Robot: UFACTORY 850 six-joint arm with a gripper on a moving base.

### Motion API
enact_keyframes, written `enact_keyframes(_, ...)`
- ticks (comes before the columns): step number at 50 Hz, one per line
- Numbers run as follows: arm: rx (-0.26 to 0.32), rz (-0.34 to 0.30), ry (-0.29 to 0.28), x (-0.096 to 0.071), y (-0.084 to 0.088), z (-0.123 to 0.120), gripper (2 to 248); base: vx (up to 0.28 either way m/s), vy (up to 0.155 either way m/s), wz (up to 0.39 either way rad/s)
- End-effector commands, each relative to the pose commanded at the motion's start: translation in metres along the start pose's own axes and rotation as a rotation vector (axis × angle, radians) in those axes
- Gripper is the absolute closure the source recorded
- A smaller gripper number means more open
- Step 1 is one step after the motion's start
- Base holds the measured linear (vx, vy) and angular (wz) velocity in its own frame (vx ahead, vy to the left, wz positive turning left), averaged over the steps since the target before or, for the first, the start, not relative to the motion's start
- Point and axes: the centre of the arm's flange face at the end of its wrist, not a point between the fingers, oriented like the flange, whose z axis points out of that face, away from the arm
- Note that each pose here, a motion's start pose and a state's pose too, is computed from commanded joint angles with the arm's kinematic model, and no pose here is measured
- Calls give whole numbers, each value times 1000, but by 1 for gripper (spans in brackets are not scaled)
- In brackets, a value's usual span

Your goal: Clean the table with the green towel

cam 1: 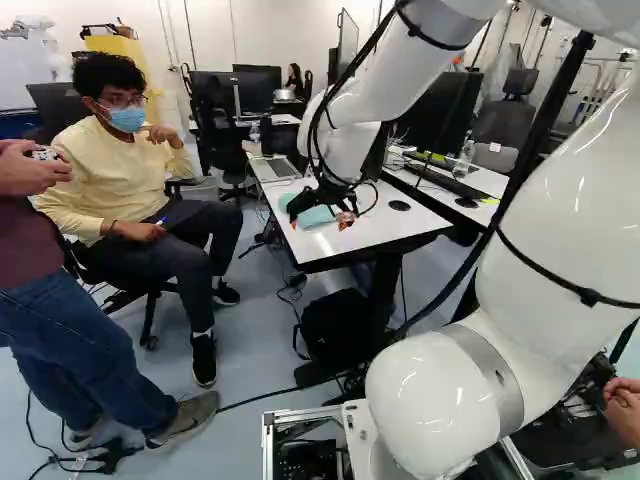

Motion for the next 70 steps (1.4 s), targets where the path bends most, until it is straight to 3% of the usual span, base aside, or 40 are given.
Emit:
enact_keyframes(12,-1,4,6,5,1,0,3,0,0,0)
enact_keyframes(19,-11,-19,43,8,2,0,3,0,0,0)
enact_keyframes(33,-52,-129,134,33,6,8,3,0,0,0)
enact_keyframes(46,-95,-250,152,62,9,30,3,0,0,0)
enact_keyframes(57,-106,-349,150,74,-3,38,3,0,0,0)
enact_keyframes(70,-91,-394,150,75,-24,42,3,0,0,0)
